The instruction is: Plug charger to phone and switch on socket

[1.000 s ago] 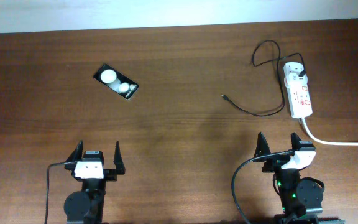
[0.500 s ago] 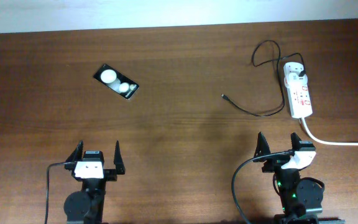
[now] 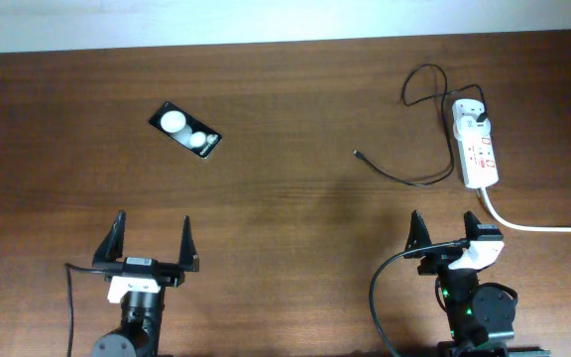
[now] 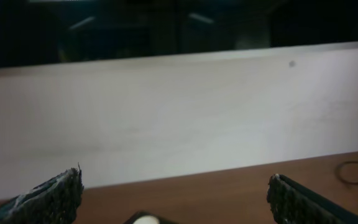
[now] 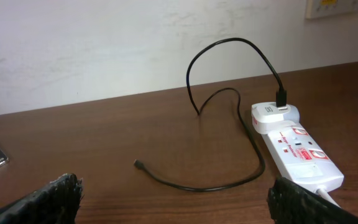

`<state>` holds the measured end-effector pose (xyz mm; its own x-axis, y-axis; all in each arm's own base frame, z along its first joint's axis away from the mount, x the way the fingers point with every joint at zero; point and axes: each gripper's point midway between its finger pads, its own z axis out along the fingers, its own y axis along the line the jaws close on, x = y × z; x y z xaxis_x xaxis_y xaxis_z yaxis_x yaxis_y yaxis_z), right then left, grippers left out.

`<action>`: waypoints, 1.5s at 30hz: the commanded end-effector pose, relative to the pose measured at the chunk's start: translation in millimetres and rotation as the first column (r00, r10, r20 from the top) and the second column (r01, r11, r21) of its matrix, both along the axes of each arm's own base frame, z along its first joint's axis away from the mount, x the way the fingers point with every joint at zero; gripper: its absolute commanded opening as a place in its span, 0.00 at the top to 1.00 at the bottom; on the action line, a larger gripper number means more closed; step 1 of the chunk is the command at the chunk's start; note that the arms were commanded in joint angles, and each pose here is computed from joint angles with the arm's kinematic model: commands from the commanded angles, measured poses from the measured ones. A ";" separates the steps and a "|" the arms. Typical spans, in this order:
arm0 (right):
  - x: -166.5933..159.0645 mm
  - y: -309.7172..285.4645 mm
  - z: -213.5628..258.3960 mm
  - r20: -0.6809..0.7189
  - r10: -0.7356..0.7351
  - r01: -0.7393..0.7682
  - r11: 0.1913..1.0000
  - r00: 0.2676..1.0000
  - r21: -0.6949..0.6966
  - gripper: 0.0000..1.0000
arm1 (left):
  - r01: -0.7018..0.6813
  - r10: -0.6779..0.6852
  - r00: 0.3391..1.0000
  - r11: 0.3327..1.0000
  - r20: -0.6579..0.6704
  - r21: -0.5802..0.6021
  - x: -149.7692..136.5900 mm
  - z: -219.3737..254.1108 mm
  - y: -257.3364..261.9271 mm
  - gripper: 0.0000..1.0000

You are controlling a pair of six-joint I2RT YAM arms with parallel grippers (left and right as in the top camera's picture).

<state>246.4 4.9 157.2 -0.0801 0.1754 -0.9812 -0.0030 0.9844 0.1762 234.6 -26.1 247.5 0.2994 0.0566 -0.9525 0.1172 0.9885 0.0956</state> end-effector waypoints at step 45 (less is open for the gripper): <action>-0.3 -0.8 -2.0 -0.002 -0.001 0.001 1.000 1.000 -0.009 0.01 | -0.046 0.046 0.999 0.999 0.006 -0.015 -9.7 53.6 8.4 0.01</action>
